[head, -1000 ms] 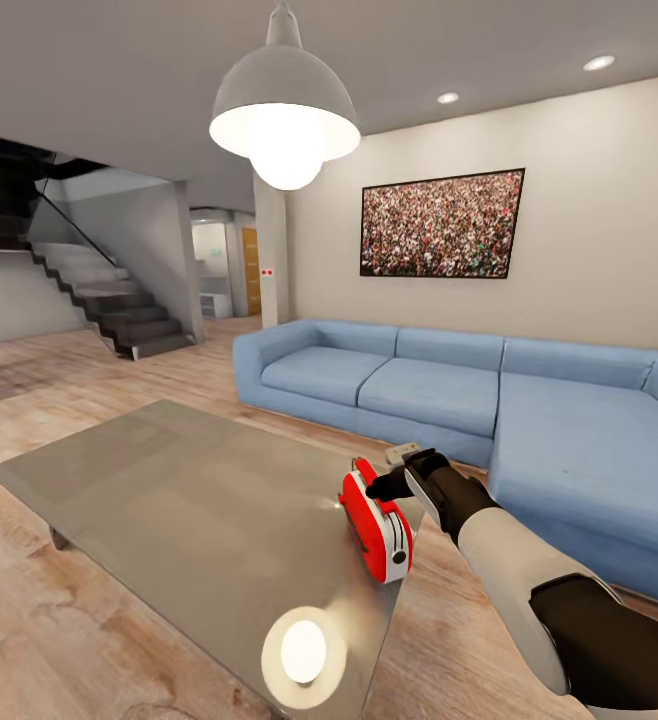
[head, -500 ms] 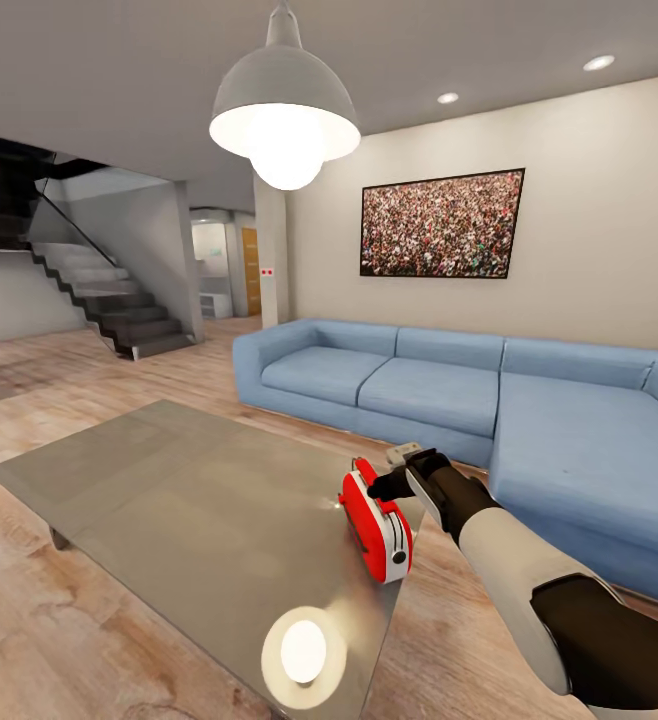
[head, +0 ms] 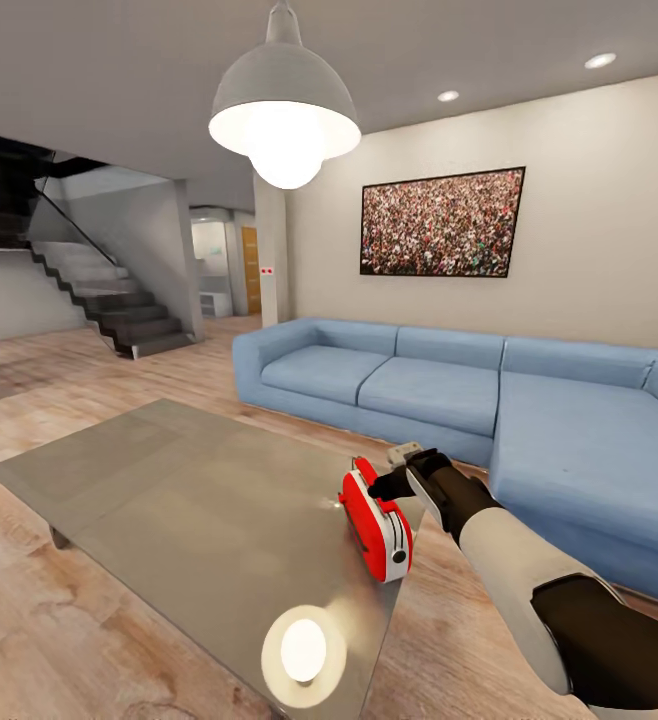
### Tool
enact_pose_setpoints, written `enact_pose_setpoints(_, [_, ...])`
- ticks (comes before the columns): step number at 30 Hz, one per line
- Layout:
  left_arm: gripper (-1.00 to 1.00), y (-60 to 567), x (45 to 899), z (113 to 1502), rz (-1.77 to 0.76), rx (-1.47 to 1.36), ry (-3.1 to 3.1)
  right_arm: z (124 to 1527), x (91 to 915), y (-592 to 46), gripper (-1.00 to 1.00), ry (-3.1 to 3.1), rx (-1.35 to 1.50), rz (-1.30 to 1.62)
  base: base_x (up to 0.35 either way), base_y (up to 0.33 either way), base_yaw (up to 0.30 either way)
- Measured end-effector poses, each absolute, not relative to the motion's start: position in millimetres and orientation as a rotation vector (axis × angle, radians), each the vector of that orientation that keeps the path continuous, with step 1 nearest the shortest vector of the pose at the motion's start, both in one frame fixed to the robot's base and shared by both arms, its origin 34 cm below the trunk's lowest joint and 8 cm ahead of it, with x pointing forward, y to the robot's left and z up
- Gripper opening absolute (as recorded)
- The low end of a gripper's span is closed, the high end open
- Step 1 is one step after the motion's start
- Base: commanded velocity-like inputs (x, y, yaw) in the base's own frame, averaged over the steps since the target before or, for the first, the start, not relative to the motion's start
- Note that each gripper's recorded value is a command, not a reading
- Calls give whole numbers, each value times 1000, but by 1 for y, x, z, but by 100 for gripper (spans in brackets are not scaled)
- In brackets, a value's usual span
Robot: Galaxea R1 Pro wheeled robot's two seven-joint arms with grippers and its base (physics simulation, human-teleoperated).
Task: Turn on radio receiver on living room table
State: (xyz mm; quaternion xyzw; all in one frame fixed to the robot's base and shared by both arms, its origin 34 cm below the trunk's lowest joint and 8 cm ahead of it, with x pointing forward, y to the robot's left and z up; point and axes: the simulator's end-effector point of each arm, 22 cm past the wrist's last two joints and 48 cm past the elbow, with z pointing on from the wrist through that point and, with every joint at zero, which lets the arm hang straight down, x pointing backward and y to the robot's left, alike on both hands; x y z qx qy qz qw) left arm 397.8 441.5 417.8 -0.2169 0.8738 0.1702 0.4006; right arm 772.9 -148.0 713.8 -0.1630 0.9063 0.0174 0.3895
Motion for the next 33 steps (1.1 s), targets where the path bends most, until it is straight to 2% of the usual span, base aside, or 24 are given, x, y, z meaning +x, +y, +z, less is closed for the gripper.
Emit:
enact_pose_setpoints(16, [100,442,392,411,440,-546,2234,697,774,-147,100,2329,-419,53,0,0,59])
enact_pose_setpoints(33, [100,442,390,408,443,-542,2244,691,778,-165,100,2337,-402,25,0,0,3])
